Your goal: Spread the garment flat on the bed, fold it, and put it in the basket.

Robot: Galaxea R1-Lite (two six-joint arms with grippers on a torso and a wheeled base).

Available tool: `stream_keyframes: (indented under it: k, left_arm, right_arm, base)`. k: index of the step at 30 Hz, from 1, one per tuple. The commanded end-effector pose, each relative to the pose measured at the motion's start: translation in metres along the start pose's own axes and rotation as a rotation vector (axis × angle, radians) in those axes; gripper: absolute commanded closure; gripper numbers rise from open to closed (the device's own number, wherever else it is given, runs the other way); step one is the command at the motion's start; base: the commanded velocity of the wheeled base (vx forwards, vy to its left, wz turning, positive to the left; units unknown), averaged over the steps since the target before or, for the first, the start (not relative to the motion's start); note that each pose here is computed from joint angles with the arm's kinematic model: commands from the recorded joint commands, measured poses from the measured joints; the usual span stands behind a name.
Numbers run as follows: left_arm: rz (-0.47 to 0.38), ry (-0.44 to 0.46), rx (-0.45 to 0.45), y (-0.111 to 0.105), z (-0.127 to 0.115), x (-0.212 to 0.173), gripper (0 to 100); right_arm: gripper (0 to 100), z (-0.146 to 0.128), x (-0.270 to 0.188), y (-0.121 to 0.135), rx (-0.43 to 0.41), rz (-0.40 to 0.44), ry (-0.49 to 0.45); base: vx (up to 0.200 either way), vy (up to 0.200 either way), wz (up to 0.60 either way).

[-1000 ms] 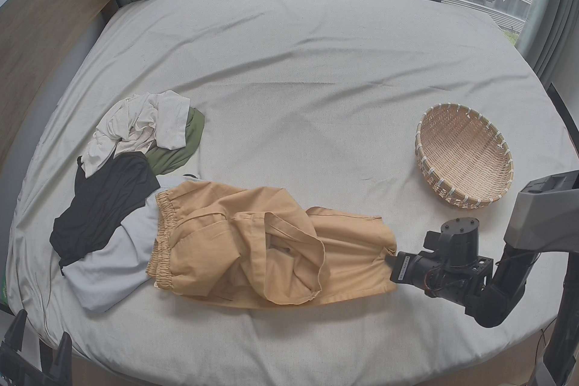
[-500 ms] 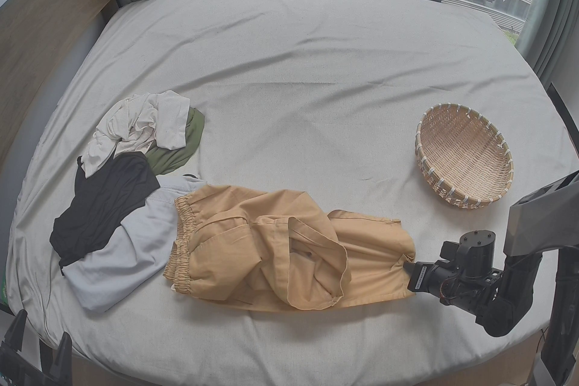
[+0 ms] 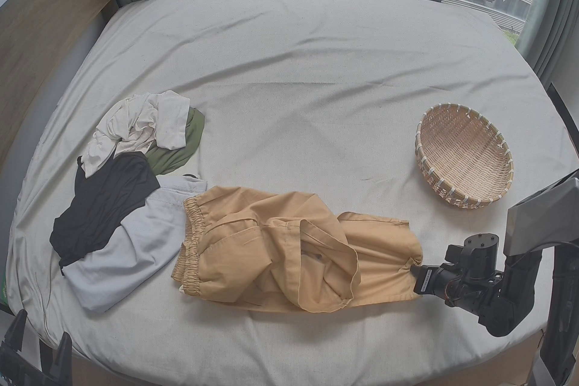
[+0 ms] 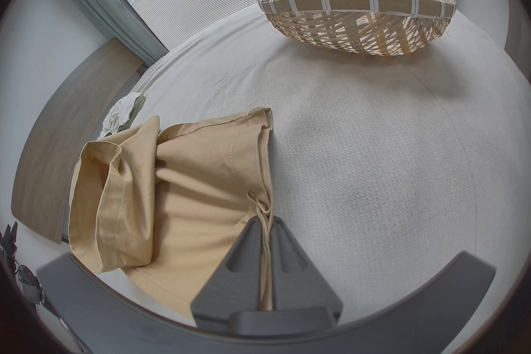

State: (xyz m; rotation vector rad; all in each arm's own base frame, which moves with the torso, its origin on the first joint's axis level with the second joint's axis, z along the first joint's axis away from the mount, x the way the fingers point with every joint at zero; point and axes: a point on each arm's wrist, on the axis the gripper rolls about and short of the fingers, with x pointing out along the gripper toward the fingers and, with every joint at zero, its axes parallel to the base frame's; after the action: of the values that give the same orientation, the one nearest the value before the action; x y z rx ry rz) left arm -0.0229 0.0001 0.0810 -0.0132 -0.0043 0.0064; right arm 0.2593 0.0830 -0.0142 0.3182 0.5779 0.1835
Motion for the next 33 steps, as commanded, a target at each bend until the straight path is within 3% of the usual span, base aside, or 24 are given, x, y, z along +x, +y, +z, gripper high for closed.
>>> stream_keyframes:
  k: [1,2,3,7,11,14,16,20,24,29,33]
  left_arm:
    - [0.001,0.003,-0.001,0.0,-0.005,0.0,0]
    - [0.001,0.003,-0.001,0.0,-0.005,0.0,0]
    - [0.001,0.003,-0.001,0.0,-0.005,0.0,0]
    - [0.001,0.003,0.001,0.0,-0.005,0.0,0]
    - [-0.006,0.001,0.004,0.0,-0.005,0.0,0]
    - [-0.016,0.003,0.013,0.0,-0.005,0.0,0]
    - [-0.016,0.003,0.015,0.0,-0.005,0.0,0]
    - [-0.016,0.003,0.013,0.0,-0.005,0.0,0]
    - [-0.017,0.003,0.01,0.0,-0.005,0.0,0]
    - [-0.017,0.004,0.006,0.0,-0.005,0.0,0]
    - [-0.017,0.004,0.006,0.0,-0.005,0.0,0]
  right_arm:
    - [100,0.001,0.0,-0.001,-0.003,0.0,-0.008]
    - [100,0.001,0.0,-0.001,-0.009,0.0,-0.011]
    - [0,0.002,0.0,-0.001,-0.009,-0.002,-0.015]
    - [0,0.018,-0.005,0.001,-0.024,0.01,-0.095]
    - [0,0.058,-0.033,0.02,-0.04,0.091,-0.277]
    - [0,0.074,-0.045,0.031,-0.047,0.141,-0.353]
    - [0,0.088,-0.057,0.055,-0.062,0.24,-0.425]
    - [0,0.079,-0.06,0.079,-0.086,0.348,-0.393]
    - [0,0.059,-0.049,0.106,-0.061,0.48,-0.291]
    - [0,0.048,-0.025,0.129,0.024,0.562,-0.221]
    - [0,0.038,-0.009,0.14,0.034,0.603,-0.176]
  base:
    - [0.0,0.0,0.0]
    - [0.0,0.0,0.0]
    - [0.0,0.0,0.0]
    - [0.0,0.0,0.0]
    - [0.0,0.0,0.0]
    - [0.0,0.0,0.0]
    - [0.0,0.0,0.0]
    - [0.0,0.0,0.0]
    - [0.0,0.0,0.0]
    - [0.0,0.0,0.0]
    - [0.0,0.0,0.0]
